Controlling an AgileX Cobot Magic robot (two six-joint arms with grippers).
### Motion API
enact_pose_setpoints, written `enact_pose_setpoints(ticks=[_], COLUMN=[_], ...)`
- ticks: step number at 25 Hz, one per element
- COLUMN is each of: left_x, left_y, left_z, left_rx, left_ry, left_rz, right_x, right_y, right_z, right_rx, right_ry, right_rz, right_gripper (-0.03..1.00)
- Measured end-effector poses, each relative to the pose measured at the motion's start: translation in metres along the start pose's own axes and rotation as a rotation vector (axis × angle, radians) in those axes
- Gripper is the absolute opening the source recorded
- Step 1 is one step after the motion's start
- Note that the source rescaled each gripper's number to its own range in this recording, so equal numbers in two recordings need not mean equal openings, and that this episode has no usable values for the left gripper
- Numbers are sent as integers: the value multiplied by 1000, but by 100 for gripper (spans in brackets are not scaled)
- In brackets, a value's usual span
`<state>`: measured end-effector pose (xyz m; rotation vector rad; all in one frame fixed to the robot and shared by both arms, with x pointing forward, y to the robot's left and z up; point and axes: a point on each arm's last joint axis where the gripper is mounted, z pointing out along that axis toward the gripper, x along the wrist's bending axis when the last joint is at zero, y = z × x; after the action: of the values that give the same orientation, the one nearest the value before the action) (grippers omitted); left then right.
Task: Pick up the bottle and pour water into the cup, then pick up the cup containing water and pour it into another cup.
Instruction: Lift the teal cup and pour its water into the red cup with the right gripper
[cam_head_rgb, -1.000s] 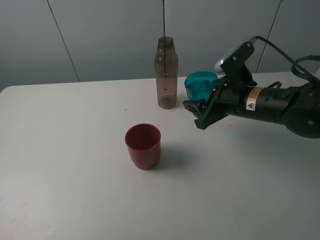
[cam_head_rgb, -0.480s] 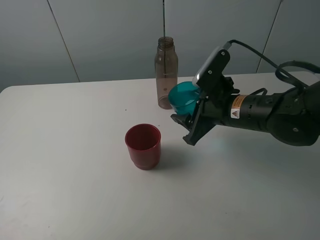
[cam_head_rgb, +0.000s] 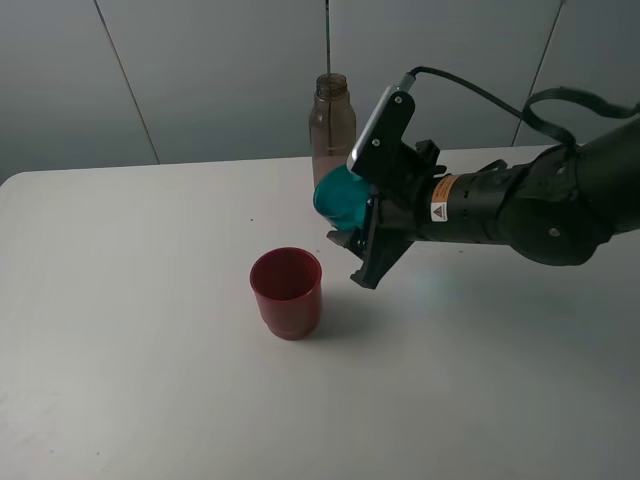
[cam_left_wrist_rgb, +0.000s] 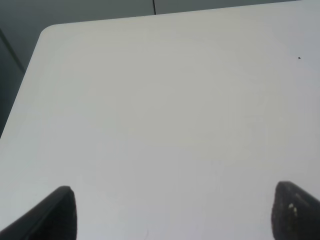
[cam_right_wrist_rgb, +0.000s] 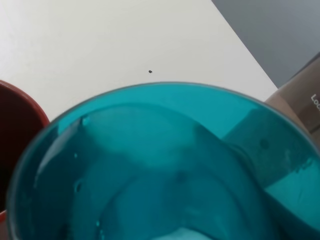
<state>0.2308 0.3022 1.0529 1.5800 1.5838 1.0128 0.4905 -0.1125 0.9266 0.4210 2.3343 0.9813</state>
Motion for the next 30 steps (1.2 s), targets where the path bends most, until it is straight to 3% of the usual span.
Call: enact_pose_setpoints(ticks=[14, 30], left_x=[0, 0], left_y=[0, 0], left_z=[0, 0], left_rx=[0, 0], left_ry=[0, 0], left_rz=[0, 0], right_x=[2, 6], right_y=[10, 21], right_z=[4, 6], right_rx=[66, 80], right_ry=[36, 60], right_rz=[-198, -312], right_gripper=[8, 8])
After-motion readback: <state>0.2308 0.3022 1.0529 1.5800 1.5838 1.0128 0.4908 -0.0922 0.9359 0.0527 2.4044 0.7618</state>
